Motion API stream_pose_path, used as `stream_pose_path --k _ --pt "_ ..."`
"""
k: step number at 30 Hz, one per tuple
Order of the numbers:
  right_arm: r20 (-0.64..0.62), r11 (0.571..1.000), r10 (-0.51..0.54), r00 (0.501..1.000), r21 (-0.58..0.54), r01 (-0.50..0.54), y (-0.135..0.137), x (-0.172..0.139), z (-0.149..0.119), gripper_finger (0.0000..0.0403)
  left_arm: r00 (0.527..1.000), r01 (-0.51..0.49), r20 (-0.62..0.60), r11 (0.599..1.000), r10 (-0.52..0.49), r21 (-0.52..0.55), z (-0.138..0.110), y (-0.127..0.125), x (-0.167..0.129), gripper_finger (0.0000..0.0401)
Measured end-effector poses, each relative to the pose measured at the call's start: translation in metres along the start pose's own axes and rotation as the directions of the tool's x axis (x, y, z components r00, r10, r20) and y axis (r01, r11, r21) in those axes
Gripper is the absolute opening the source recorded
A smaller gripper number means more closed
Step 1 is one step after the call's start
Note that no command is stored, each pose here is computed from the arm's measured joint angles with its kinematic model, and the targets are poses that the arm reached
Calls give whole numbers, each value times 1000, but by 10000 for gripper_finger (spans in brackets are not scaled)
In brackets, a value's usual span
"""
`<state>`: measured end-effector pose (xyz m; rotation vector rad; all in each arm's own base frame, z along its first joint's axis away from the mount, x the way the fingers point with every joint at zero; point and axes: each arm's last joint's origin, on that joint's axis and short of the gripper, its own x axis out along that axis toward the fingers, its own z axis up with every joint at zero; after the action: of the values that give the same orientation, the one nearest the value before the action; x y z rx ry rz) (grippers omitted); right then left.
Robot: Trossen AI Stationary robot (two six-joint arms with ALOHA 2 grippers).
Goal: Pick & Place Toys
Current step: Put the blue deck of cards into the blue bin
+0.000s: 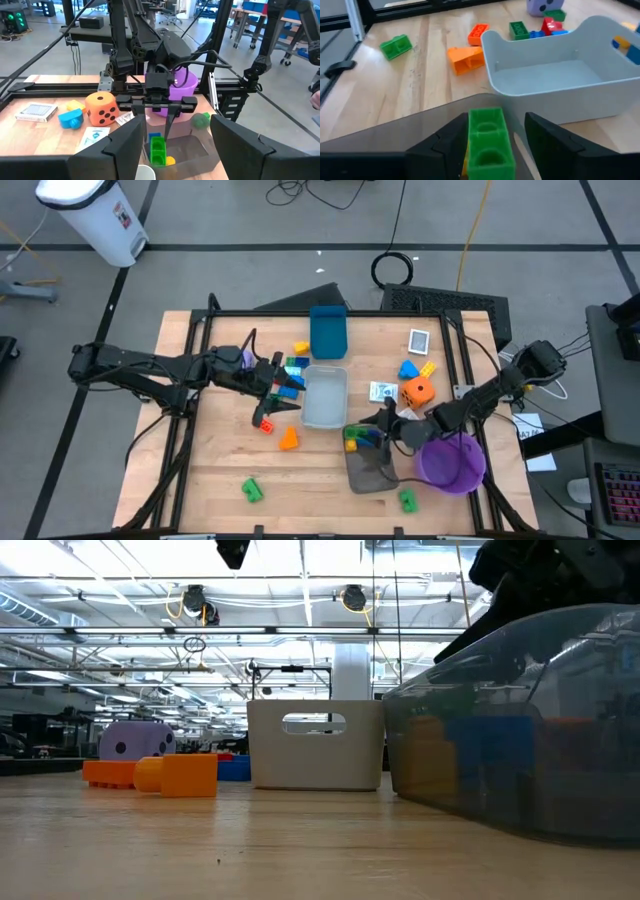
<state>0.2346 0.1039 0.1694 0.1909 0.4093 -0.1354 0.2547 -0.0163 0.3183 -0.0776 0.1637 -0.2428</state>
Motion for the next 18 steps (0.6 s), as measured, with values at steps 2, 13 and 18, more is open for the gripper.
stream_pose_path --k 2,13,18 --pt "18 1000 10 1000 2 -10 -1 1 3 192 1000 0 -2 1000 0 0 0 0 0 237" --pt "210 979 89 974 -200 -46 6 -1 24 190 1000 -2 -20 1000 2 1 -2 0 0 237" --pt "281 919 108 954 -394 12 8 -3 32 191 1000 -30 8 1000 29 11 1 1 0 237"
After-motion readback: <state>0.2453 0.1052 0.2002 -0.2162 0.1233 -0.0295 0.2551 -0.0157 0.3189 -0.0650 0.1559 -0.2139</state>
